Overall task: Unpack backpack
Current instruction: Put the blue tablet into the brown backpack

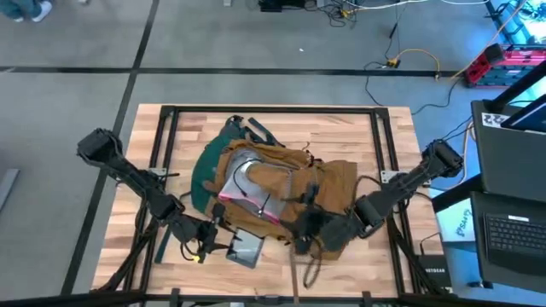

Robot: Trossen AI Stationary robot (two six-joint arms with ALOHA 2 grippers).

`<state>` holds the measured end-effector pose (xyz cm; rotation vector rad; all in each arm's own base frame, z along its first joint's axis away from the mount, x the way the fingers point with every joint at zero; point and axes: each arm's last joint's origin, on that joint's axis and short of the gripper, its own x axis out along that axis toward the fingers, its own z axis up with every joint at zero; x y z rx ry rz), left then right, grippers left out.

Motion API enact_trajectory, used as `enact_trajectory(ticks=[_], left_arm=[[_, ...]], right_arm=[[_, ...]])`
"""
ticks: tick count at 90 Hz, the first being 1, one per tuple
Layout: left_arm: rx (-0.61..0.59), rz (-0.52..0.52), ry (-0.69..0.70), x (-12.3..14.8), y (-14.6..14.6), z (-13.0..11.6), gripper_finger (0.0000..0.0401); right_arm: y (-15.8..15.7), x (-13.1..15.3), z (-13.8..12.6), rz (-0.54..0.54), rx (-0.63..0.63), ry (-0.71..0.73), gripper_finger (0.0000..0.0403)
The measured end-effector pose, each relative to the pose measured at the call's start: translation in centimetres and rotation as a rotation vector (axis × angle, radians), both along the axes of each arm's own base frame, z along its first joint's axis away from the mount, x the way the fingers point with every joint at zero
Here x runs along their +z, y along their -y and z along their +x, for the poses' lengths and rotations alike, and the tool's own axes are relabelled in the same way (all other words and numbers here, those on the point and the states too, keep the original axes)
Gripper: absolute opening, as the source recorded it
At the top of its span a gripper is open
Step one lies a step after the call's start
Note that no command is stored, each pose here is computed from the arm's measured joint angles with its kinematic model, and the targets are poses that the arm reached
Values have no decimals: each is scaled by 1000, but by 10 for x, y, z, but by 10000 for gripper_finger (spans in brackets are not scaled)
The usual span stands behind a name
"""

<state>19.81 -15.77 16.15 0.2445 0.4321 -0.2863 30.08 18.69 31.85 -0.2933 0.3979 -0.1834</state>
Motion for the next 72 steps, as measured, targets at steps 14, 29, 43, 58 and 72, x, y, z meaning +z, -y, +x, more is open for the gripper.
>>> enact_trajectory(ticks=[14, 29, 43, 58, 72], left_arm=[[-101, -24, -64, -3, 3, -3, 212], [-112, -13, -97, -10, 6, -5, 212], [-109, 11, -136, -21, 8, -4, 212], [-134, 36, -159, -30, 14, -6, 212], [-176, 48, -155, -34, 23, -11, 212]], right_arm=[[-31, -24, 1, 37, 61, -23, 248], [-59, -75, 21, -50, 113, -78, 248], [-67, -128, 36, -226, 109, -174, 248], [-75, -146, 47, -302, 105, -212, 248], [-84, -152, 54, -347, 121, -234, 248]])
